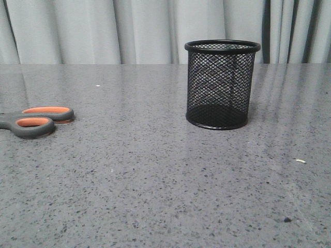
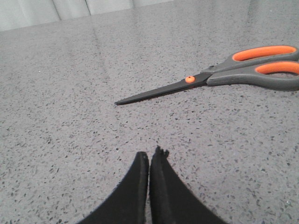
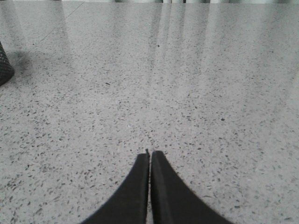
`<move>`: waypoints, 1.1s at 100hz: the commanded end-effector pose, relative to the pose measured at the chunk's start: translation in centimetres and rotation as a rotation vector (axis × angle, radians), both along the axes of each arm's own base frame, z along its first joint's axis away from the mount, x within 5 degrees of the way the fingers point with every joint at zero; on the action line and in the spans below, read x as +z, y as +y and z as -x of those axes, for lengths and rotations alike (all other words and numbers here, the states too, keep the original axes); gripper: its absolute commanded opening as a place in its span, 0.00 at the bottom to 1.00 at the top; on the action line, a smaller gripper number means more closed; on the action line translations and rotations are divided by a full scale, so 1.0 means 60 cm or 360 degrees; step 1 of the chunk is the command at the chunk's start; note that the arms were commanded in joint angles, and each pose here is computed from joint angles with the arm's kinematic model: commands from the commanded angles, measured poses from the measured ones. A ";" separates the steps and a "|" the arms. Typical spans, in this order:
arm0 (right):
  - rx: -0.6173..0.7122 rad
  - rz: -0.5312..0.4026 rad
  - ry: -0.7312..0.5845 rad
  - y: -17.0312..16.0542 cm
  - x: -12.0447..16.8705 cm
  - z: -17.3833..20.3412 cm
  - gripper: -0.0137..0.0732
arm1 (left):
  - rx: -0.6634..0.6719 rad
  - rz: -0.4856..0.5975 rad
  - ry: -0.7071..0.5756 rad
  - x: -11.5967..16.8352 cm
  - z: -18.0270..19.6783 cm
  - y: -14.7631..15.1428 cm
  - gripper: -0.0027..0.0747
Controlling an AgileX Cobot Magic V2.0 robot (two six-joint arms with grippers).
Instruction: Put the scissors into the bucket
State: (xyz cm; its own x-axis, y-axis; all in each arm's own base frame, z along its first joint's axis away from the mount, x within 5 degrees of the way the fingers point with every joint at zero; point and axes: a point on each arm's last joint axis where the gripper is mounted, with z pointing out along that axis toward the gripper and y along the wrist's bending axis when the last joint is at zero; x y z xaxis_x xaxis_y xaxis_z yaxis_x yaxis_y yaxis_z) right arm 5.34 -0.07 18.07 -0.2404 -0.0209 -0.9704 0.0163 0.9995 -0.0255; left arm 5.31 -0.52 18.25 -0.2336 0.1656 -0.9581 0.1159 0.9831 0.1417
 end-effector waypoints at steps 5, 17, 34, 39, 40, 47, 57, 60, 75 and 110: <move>-0.0010 0.0025 -0.0083 -0.001 0.002 0.000 0.11 | 0.0007 0.0046 -0.0030 -0.015 0.000 0.000 0.01; -0.0010 0.0025 -0.0083 -0.001 0.002 0.000 0.11 | 0.0007 0.0046 -0.0030 -0.015 0.000 0.000 0.01; -0.0011 0.0025 -0.0093 -0.001 0.003 0.000 0.11 | 0.0007 0.0046 -0.0030 -0.015 0.000 0.000 0.01; -0.0011 0.0025 -0.0097 -0.001 0.004 0.000 0.11 | 0.0008 0.0044 -0.0033 -0.015 0.000 0.000 0.01; -0.0011 0.0025 -0.0099 -0.001 0.004 0.000 0.11 | 0.0008 0.0044 -0.0033 -0.015 0.000 0.000 0.01; -0.0012 0.0026 -0.0124 -0.001 0.006 0.000 0.11 | 0.0008 0.0044 -0.0033 -0.015 0.000 0.000 0.01; -0.0017 0.0020 -0.0268 -0.002 0.020 -0.002 0.11 | 0.0005 0.0107 -0.0046 -0.013 -0.001 -0.002 0.01; -0.0019 -0.0043 -0.0319 -0.001 0.025 -0.002 0.11 | 0.0003 0.0146 -0.0047 -0.013 -0.001 -0.003 0.01; -0.0071 -0.0460 -0.0598 -0.004 0.050 -0.001 0.11 | 0.0031 0.0638 -0.0228 0.009 -0.003 -0.007 0.01; -0.0132 -0.0757 -0.0787 -0.012 0.076 0.004 0.11 | 0.0153 0.1861 -0.0302 0.035 -0.003 -0.002 0.01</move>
State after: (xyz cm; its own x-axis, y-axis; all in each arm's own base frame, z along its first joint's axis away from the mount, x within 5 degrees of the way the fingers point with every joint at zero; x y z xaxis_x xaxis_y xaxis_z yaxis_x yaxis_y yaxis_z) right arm 5.52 -0.40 21.40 0.1387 0.4343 -0.8900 -0.0025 0.8989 0.4382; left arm 5.55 -0.89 21.04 -0.0533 -0.7623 -0.6450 0.1194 0.6364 -0.7620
